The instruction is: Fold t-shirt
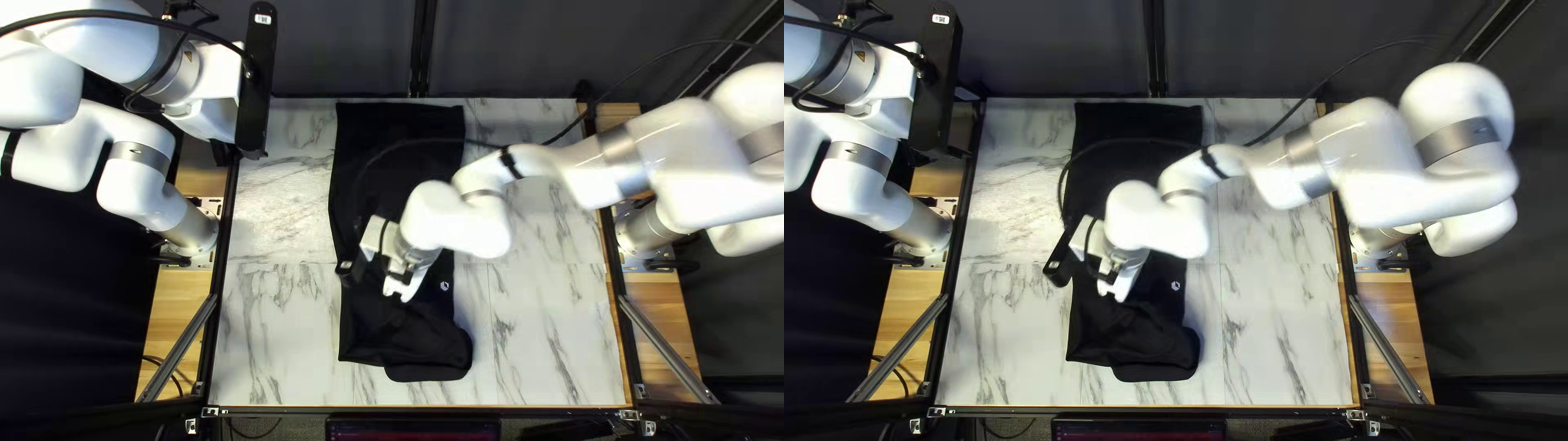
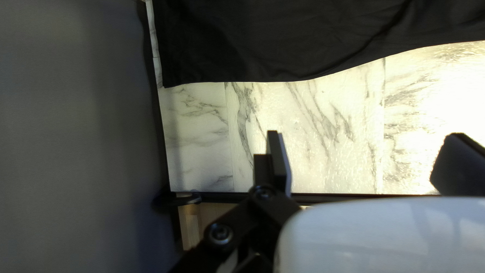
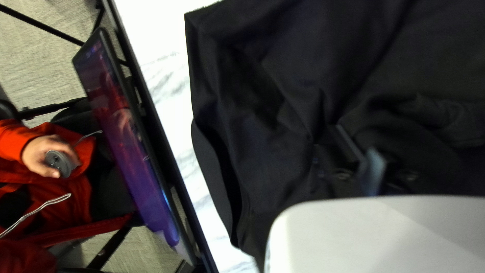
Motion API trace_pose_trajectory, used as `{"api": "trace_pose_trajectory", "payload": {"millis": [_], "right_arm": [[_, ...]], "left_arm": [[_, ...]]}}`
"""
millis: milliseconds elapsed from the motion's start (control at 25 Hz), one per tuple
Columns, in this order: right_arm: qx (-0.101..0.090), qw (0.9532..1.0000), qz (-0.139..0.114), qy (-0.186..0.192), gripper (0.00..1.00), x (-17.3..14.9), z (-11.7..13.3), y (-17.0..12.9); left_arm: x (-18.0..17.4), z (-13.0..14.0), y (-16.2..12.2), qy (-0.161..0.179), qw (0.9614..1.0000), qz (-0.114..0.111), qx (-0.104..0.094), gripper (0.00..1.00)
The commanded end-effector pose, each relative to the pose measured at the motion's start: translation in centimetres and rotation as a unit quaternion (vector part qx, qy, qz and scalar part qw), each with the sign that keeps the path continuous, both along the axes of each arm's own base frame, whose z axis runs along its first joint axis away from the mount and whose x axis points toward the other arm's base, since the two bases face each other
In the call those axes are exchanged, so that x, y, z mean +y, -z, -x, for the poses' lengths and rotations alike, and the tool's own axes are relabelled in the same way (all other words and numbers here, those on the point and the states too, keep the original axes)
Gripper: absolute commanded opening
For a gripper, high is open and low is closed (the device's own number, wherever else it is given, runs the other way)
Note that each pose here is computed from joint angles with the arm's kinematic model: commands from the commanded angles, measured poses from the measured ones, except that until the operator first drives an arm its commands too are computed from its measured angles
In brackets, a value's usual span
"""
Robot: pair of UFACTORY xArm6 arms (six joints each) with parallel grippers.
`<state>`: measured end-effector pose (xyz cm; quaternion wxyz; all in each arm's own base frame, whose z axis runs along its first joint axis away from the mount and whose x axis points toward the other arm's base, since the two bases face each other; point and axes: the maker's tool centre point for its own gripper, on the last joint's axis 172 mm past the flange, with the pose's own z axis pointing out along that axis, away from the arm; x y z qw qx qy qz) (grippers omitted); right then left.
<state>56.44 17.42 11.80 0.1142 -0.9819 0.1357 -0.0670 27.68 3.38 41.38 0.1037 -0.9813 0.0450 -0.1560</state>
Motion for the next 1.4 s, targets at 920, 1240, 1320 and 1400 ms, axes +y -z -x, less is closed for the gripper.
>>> {"api": "trace_pose_trajectory", "payload": {"millis": [920,1240,1320,1400], "right_arm": [[-0.037,0.9957,-0.011,-0.084,1.0,4.7,9.7,5.7],[-0.034,0.9951,0.003,-0.093,0.0,5.0,9.6,5.7],[-0.034,0.9952,0.012,-0.09,0.0,5.3,9.9,5.1],[-0.032,0.9957,0.02,-0.084,0.0,5.7,10.6,4.7]], "left_arm": [[0.0,0.0,0.0,0.0,1.0,0.0,0.0,1.0],[0.0,0.0,0.0,0.0,1.0,0.0,0.0,1.0],[0.0,0.0,0.0,0.0,1.0,0.0,0.0,1.0],[0.0,0.0,0.0,0.0,1.0,0.0,0.0,1.0]]}}
